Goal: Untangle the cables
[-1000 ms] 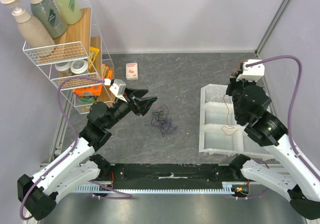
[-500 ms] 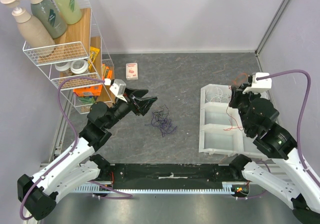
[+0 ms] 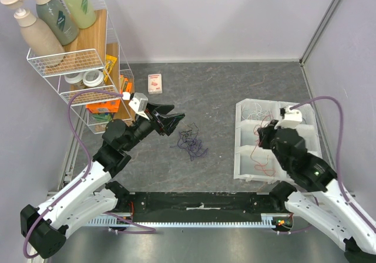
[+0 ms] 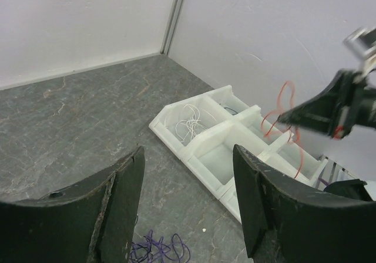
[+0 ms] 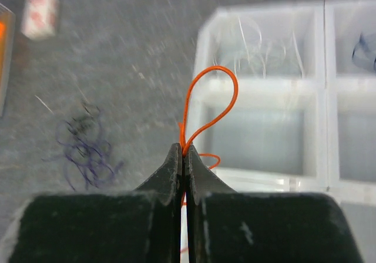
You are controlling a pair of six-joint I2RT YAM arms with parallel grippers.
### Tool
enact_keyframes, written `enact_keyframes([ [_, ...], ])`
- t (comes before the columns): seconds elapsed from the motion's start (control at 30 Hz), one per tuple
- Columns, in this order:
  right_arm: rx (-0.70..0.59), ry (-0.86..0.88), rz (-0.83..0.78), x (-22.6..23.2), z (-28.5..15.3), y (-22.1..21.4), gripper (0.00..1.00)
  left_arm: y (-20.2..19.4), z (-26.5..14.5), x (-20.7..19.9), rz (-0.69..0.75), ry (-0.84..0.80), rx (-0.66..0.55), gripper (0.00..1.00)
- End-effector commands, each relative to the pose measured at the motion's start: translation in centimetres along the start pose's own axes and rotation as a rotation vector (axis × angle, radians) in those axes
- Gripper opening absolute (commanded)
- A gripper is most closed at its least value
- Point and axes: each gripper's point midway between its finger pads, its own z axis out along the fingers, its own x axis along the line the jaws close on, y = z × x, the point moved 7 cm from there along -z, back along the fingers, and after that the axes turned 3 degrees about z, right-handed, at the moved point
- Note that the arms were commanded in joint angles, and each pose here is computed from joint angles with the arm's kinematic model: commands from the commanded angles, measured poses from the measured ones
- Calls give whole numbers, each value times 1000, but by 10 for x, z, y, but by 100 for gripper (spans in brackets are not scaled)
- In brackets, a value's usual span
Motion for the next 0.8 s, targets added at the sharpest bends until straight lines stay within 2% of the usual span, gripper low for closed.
enact_keyframes([
  [0.0,129,-134,131,-17,15,-54,0,18,4,-5,-6,-14,-54,68],
  [0.23,251,-328,256,-41,15,-102,3,15,8,-2,-28,7,-12,66],
  [0.33,324,-426,329,-49,12,-123,2,17,8,-2,-23,11,-13,66],
  [0.43,391,-435,377,-45,11,-134,0,18,6,-1,-16,25,-22,66],
  [0.6,369,-486,364,-49,13,-130,0,17,6,0,-12,35,-14,65],
  [0.67,351,-493,362,-49,13,-127,24,15,7,1,-18,41,1,66],
  [0.7,347,-498,358,-50,12,-126,32,15,8,2,-23,46,7,66],
  [0.77,339,-485,341,-49,11,-121,55,12,10,3,-31,54,33,66],
])
